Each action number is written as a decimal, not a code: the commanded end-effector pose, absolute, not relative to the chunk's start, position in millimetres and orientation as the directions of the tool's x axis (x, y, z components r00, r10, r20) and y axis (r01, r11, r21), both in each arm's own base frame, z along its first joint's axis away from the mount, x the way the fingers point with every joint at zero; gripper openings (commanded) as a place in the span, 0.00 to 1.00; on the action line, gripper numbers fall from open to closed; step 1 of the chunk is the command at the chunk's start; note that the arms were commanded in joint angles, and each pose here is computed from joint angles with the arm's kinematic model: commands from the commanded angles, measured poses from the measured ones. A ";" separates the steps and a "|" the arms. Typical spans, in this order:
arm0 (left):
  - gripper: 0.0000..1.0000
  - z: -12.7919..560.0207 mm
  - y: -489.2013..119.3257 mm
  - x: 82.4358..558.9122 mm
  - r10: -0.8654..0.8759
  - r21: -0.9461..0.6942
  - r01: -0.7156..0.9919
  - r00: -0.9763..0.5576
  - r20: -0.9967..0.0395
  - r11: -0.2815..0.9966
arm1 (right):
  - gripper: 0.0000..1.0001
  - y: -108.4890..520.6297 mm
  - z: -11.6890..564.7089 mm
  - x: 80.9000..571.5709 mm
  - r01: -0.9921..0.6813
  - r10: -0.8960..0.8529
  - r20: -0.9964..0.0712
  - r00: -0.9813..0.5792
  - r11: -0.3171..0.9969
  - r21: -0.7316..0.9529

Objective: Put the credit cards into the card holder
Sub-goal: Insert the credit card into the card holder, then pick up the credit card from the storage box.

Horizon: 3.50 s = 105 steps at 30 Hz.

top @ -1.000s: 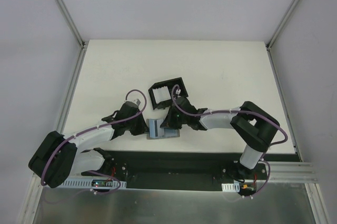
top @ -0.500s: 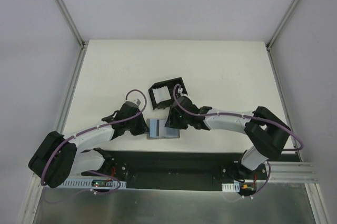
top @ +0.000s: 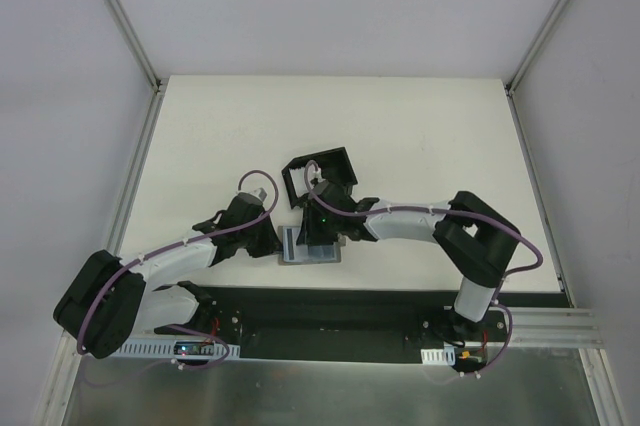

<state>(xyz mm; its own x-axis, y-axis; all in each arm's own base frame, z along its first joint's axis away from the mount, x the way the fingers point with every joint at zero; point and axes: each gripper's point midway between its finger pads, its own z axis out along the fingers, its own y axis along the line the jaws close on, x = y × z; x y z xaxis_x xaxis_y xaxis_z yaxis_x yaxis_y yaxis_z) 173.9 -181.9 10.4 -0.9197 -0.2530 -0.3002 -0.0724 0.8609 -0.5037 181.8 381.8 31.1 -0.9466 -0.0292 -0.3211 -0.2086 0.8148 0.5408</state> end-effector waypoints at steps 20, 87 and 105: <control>0.00 -0.1 -166.8 152.2 -0.195 -0.436 -0.064 -0.945 -0.261 0.898 | 0.42 396.1 87.5 184.5 -0.326 -0.086 -0.418 -0.904 0.771 0.547; 0.00 -0.7 -161.5 156.8 -0.228 -0.421 -0.092 -0.931 -0.285 0.902 | 0.77 366.3 84.4 354.5 -0.305 -0.087 -0.382 -0.920 0.771 0.558; 0.00 1.2 -164.1 159.1 -0.219 -0.422 -0.083 -0.933 -0.286 0.903 | 0.57 370.8 105.2 353.3 -0.302 -0.037 -0.394 -0.918 0.710 0.636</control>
